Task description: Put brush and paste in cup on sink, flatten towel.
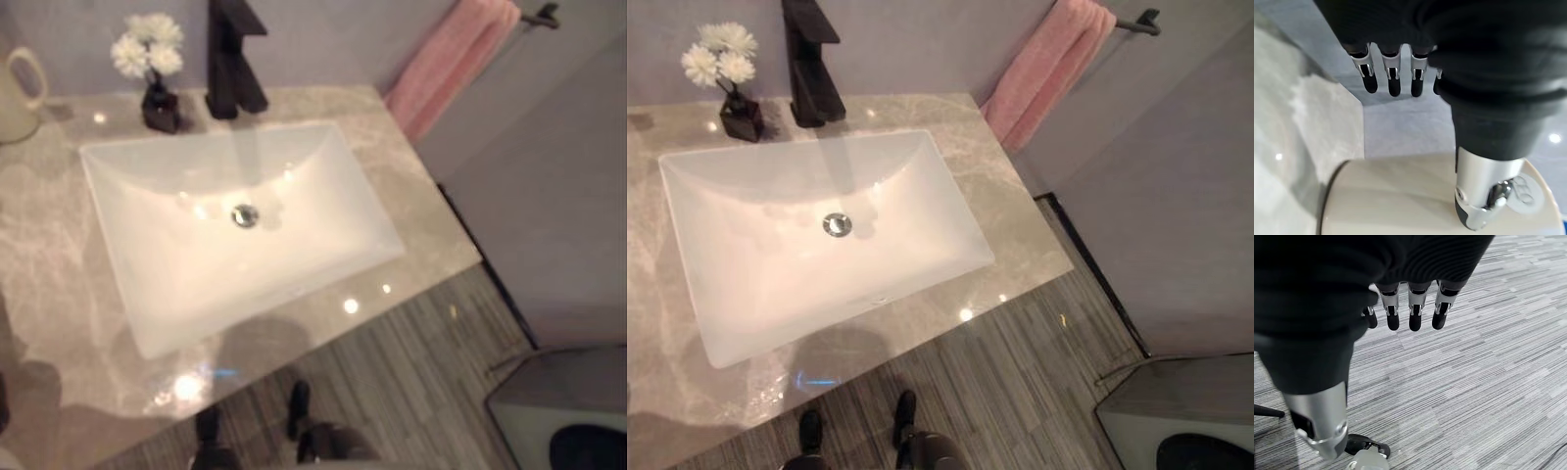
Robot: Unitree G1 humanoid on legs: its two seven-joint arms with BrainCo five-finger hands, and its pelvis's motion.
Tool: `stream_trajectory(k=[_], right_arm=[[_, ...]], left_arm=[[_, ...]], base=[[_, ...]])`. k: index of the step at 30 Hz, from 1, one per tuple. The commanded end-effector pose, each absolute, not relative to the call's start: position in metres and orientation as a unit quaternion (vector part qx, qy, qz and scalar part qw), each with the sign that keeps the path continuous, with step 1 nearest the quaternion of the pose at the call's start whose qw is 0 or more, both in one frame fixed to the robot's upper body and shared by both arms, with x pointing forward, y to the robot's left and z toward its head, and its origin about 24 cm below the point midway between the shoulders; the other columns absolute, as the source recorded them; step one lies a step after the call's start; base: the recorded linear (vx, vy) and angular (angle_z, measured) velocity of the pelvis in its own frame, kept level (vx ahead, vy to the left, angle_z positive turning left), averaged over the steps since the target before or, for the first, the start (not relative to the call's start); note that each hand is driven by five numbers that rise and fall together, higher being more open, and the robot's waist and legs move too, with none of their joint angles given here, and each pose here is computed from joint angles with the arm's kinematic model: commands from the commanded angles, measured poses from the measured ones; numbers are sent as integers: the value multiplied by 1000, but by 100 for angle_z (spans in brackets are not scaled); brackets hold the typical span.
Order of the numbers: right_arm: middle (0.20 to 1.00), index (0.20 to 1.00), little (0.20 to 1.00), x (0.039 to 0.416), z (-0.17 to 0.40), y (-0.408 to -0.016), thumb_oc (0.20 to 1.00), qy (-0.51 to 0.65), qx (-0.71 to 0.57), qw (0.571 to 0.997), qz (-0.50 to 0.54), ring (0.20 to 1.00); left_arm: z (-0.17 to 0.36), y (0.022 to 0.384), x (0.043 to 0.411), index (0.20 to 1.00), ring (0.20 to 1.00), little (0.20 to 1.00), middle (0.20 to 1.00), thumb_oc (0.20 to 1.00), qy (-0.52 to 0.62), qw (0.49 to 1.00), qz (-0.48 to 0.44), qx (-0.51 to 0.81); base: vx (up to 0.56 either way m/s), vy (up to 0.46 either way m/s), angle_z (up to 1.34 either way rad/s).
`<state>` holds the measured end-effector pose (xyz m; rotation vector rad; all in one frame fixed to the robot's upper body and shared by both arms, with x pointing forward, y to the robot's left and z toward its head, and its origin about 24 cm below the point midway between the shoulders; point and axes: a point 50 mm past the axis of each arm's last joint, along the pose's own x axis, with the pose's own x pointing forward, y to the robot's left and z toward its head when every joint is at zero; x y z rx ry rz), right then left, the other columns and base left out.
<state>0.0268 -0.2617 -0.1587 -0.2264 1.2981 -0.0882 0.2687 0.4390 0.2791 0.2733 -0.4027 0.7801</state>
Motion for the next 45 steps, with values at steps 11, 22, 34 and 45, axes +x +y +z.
stream_trajectory(k=[11, 22, 34, 45], right_arm=[[1000, 1000, 1000, 37, -151, -280, 1000, 588, -121, 798, -54, 1000], [1000, 1000, 1000, 43, -149, -284, 1000, 581, -125, 802, -59, 1000], [1000, 1000, 1000, 45, -147, -288, 1000, 578, -134, 803, -56, 1000], [1000, 1000, 1000, 48, -146, -289, 1000, 571, -136, 807, -56, 1000]], left_arm=[[301, 422, 287, 1000, 1000, 1000, 1000, 1000, -215, 904, 337, 154], [292, 401, 308, 1000, 1000, 1000, 1000, 1000, -209, 922, 290, 147], [290, 383, 330, 1000, 1000, 1000, 1000, 1000, -194, 935, 265, 137], [289, 372, 343, 1000, 1000, 1000, 1000, 1000, -185, 939, 256, 134]], base=[[0, 3, 1], [0, -3, -1], [-4, -9, -1], [-7, -12, -6]])
